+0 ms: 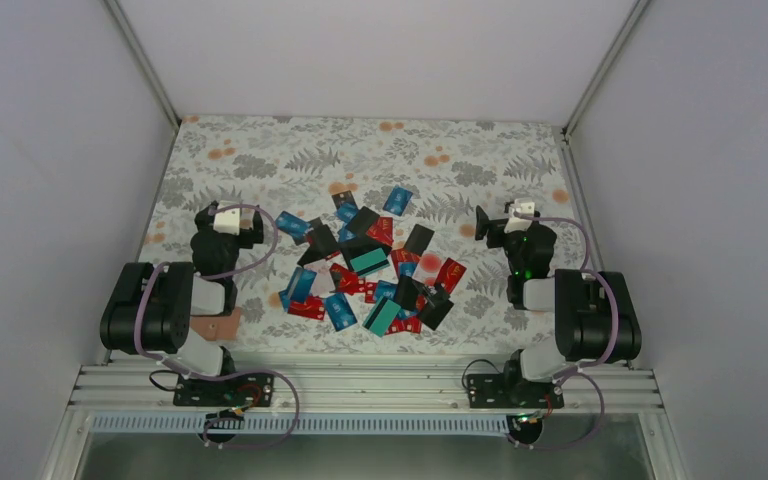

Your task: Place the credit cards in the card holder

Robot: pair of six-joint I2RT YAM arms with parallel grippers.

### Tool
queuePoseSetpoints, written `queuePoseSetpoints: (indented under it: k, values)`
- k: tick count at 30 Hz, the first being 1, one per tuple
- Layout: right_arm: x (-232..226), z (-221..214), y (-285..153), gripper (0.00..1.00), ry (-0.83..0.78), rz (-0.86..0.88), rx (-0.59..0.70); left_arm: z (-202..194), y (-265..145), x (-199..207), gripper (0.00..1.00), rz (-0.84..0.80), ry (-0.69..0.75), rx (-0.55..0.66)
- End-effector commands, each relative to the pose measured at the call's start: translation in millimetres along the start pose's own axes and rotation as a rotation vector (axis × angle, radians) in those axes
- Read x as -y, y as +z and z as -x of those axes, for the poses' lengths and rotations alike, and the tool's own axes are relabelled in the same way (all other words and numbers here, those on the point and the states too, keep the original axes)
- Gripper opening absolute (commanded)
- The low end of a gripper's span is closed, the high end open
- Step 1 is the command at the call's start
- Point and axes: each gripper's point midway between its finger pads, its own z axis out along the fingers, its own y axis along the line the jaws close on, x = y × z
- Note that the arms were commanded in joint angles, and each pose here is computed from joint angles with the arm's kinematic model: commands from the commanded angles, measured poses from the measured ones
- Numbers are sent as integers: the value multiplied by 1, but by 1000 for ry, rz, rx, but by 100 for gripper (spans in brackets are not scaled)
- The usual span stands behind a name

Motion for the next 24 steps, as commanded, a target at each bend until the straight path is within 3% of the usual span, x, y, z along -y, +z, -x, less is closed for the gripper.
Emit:
queuePoseSetpoints:
  k: [1, 15, 17, 18, 19, 20, 21, 22, 23, 24]
  values:
    - [3, 18, 4, 100, -9, -7, 59, 14, 4, 4, 100, -18, 2, 53]
    - [4, 18, 3, 100, -11, -9, 59, 13, 5, 4, 100, -19, 1, 49]
    - [4, 18, 4, 96, -12, -9, 58, 13, 4, 4, 97, -19, 0, 49]
    - [4, 18, 4, 87, -11, -10, 59, 13, 5, 3, 82, -18, 1, 49]
    - [3, 17, 4, 77, -10, -8, 58, 13, 5, 3, 60, -19, 1, 48]
    - [4, 17, 4, 58, -10, -9, 57, 13, 5, 3, 32, -18, -1, 47]
    - [4, 17, 4, 32, -10, -8, 58, 13, 5, 3, 7, -19, 0, 47]
    - [4, 18, 4, 18, -10, -9, 59, 13, 5, 3, 3, -19, -1, 47]
    - [4, 18, 4, 14, -10, -8, 57, 13, 5, 3, 3, -19, 0, 47]
    - [4, 18, 4, 21, -10, -10, 58, 13, 5, 3, 18, -18, 1, 49]
